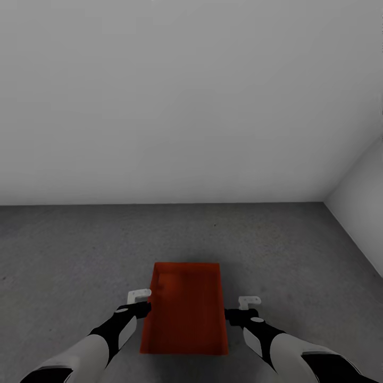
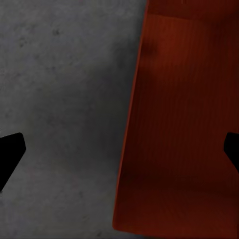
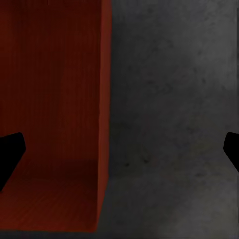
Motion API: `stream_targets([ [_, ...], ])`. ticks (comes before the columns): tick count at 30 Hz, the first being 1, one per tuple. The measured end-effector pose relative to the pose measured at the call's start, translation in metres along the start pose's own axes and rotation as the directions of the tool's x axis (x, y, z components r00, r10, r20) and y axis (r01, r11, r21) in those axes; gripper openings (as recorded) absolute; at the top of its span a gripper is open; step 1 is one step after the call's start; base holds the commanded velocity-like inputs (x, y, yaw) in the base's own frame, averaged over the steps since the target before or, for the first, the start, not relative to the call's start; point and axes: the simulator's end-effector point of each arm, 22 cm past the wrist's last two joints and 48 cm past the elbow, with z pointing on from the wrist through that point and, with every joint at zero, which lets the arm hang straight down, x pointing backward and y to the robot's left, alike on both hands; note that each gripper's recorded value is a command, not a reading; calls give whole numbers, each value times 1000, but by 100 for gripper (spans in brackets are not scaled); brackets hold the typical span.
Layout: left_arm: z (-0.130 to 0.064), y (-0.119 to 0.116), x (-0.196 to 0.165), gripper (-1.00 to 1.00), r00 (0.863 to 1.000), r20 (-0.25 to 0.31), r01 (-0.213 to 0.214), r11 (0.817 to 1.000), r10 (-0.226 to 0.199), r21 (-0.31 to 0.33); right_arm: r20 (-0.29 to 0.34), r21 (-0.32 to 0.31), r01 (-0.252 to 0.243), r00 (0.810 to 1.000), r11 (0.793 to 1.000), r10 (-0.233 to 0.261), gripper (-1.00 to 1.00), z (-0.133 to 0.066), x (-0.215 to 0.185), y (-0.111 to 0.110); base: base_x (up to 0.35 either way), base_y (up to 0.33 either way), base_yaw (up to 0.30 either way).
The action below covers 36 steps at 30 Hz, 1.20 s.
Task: Move the two storage containers from the living room to the garage. In the garage, place one container on the floor and stack the other container on top of it (either order is fine).
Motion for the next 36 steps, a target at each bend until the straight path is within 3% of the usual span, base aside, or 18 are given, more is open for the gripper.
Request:
stream_targets([
  [36,-73,0,-57,100,999,53,5,1000,-5,7,52,0,1,999,1000,-1,100,-71,-58,1,0,0,0],
])
